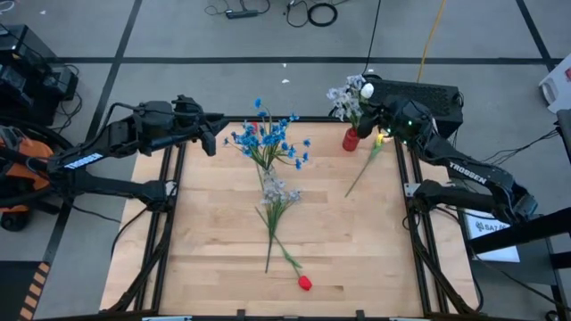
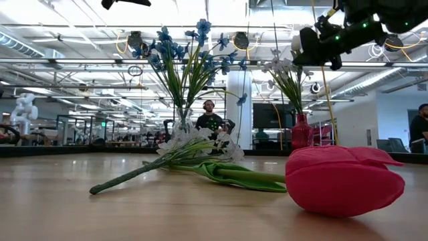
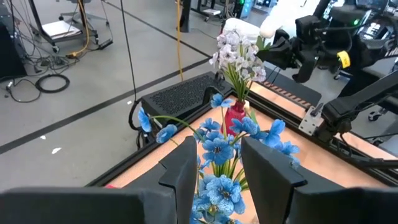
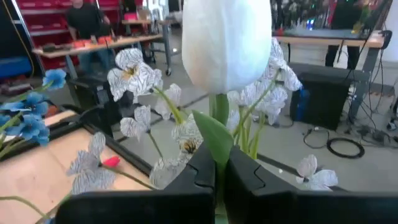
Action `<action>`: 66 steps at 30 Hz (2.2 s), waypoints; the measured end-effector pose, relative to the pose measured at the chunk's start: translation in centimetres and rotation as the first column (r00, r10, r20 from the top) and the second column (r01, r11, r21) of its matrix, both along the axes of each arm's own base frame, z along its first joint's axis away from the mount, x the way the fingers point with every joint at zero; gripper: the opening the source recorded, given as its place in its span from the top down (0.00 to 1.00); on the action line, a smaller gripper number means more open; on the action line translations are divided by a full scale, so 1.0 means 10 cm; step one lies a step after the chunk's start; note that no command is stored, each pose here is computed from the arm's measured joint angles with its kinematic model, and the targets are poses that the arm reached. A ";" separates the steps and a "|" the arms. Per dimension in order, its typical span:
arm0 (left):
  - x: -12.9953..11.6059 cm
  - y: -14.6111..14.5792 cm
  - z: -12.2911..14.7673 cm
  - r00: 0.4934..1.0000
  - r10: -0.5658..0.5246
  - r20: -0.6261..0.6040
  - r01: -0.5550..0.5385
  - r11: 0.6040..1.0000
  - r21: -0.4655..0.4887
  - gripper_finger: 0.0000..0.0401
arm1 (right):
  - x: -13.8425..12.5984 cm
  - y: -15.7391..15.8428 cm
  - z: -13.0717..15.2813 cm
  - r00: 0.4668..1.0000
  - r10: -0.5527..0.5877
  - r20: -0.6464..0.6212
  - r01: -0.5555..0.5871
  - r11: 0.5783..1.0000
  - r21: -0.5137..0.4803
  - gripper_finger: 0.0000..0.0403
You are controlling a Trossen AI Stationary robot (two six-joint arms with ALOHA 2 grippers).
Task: Sort flowers into vase by color
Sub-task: Put the white flower into the red vase, then put the top red flower into the red vase
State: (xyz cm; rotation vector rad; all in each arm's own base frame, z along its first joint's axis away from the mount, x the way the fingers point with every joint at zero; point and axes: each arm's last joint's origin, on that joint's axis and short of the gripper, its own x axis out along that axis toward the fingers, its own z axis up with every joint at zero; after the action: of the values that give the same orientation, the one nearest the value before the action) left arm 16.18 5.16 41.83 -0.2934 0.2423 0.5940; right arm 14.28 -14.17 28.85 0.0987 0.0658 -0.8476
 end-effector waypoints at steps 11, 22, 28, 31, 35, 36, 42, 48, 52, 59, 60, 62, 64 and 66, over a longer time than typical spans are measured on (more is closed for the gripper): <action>0.00 0.00 0.01 1.000 0.001 0.008 -0.001 1.000 0.002 0.67 | 0.04 -0.04 -0.30 1.000 -0.008 -0.009 0.009 0.999 0.044 0.97; 0.00 0.00 0.01 1.000 0.000 0.008 0.000 1.000 -0.001 0.67 | -0.06 0.05 -0.12 0.999 -0.011 0.044 0.010 1.000 0.024 0.69; 0.00 0.00 0.00 1.000 -0.003 -0.002 0.003 1.000 -0.001 0.67 | -0.16 0.13 0.10 0.998 -0.062 -0.028 0.064 0.996 0.069 0.55; 0.00 0.00 0.00 1.000 -0.003 -0.002 0.003 1.000 -0.001 0.67 | -0.23 0.17 0.22 0.989 -0.122 -0.078 0.130 0.987 0.095 0.52; 0.00 0.00 0.00 1.000 -0.004 -0.002 0.004 1.000 -0.001 0.67 | -0.32 0.25 0.40 0.979 -0.168 -0.117 0.185 0.971 0.152 0.52; 0.00 0.00 0.00 1.000 -0.004 -0.002 0.004 1.000 -0.001 0.67 | -0.35 0.27 0.45 0.978 -0.168 -0.123 0.188 0.968 0.165 0.53; 0.00 0.00 0.00 1.000 0.007 -0.003 -0.007 1.000 0.003 0.67 | -0.49 0.41 0.74 0.975 -0.199 -0.100 0.219 0.930 0.293 0.60; -0.01 0.02 0.00 0.998 0.069 -0.008 -0.069 0.997 0.024 0.67 | -0.61 0.53 0.82 0.963 -0.240 -0.121 0.269 0.852 0.450 0.76; -0.02 0.04 0.00 0.992 0.127 -0.011 -0.126 0.991 0.041 0.67 | -0.66 0.61 0.75 0.964 -0.229 -0.137 0.266 0.776 0.572 0.89; 0.00 0.13 -0.03 0.979 0.201 -0.031 -0.199 0.979 0.048 0.67 | -0.73 0.75 0.60 0.951 -0.197 -0.240 0.310 0.633 0.710 0.99; 0.01 0.15 -0.03 0.977 0.210 -0.034 -0.209 0.977 0.046 0.67 | -0.74 0.77 0.59 0.948 -0.192 -0.253 0.317 0.619 0.719 0.99; 0.03 0.20 -0.05 0.970 0.241 -0.035 -0.240 0.970 0.030 0.67 | -0.74 0.80 0.57 0.947 -0.178 -0.267 0.320 0.601 0.733 1.00; 0.04 0.25 -0.08 0.962 0.269 -0.051 -0.268 0.963 0.027 0.67 | -0.74 0.82 0.57 0.947 -0.176 -0.270 0.320 0.596 0.736 1.00; 0.05 0.31 -0.10 0.954 0.293 -0.065 -0.292 0.956 0.026 0.67 | -0.73 0.84 0.57 0.945 -0.183 -0.270 0.325 0.600 0.731 1.00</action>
State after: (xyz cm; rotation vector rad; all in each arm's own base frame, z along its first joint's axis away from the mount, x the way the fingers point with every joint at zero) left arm 16.65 8.22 40.88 -0.2960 0.2622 0.9000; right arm 7.00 -5.81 34.53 0.8776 0.5995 -1.0712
